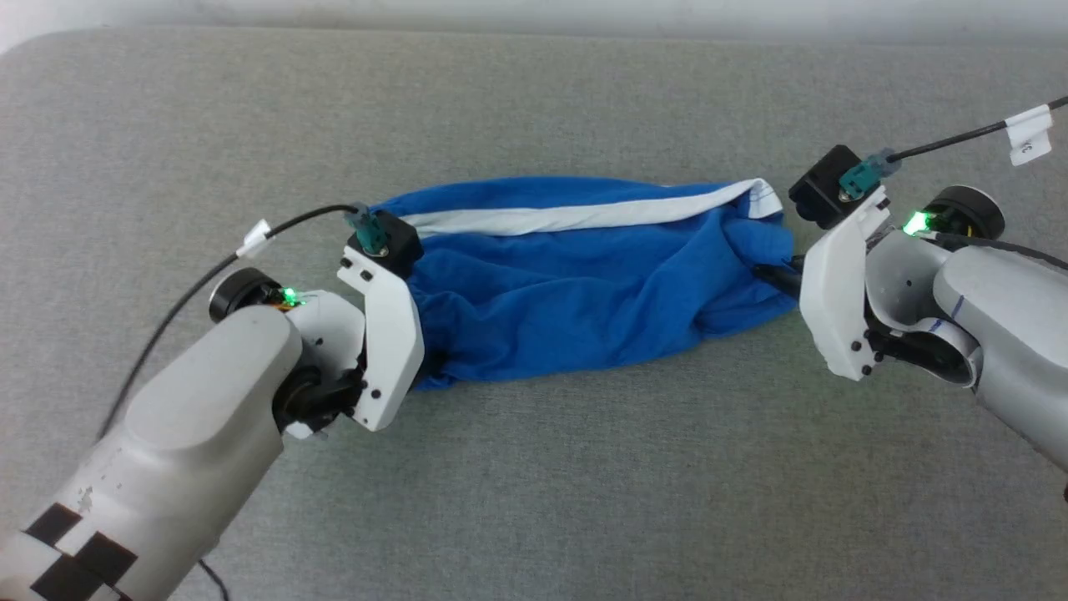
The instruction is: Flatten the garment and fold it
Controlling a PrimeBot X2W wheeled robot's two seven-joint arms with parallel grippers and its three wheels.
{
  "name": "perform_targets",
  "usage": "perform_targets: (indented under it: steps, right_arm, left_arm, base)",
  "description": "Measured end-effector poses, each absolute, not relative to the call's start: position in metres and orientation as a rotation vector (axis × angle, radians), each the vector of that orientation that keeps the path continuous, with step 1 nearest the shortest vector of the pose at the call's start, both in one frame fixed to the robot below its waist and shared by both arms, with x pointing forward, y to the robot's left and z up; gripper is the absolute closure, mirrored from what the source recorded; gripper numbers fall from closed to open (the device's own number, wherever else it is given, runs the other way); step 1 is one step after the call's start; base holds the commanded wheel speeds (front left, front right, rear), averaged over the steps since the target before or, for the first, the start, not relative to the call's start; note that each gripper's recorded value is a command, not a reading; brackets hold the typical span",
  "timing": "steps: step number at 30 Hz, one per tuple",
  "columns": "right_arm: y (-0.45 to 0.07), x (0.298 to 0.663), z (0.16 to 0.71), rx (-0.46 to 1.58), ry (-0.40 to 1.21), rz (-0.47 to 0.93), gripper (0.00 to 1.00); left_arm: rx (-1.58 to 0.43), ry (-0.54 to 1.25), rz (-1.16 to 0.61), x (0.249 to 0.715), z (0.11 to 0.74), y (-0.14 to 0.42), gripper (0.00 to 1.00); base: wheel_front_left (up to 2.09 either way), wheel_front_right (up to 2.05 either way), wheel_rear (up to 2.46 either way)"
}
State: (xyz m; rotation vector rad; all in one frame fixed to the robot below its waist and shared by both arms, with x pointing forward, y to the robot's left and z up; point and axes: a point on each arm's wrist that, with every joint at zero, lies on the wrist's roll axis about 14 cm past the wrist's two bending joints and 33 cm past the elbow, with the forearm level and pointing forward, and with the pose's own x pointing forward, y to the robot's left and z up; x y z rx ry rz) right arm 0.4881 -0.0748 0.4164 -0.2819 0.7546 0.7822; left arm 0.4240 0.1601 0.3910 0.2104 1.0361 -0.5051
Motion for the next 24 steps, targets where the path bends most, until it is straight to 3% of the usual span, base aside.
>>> perform_targets:
  steps: [2,3,4,5,14,24]
  right_arm:
    - [-0.076,0.487,0.413,-0.277,0.761,0.780,1.00]
    - [-0.076,0.487,0.412,-0.275,0.764,0.778,1.00]
    - [-0.077,0.487,0.412,-0.273,0.760,0.777,1.00]
    - [-0.078,0.488,0.413,-0.271,0.751,0.774,1.00]
    - [-0.083,0.488,0.449,-0.257,0.605,0.762,1.00]
    - [-0.119,0.425,0.448,-0.269,0.608,0.774,1.00]
  left_arm:
    - [0.226,1.058,-0.518,0.424,0.387,0.159,0.00]
    - [0.234,1.061,-0.522,0.425,0.387,0.160,0.05]
    - [0.234,1.058,-0.530,0.426,0.387,0.159,0.93]
    - [0.222,1.051,-0.529,0.428,0.387,0.160,1.00]
    - [0.118,0.857,-0.538,0.433,0.418,0.152,1.00]
    - [0.047,0.765,-0.582,0.383,0.429,0.149,1.00]
  base:
    - [0.00,0.00,0.00]
    - [0.00,0.00,0.00]
    - [0.00,0.00,0.00]
    - [0.00,0.00,0.00]
    - [0.00,0.00,0.00]
    - [0.00,0.00,0.00]
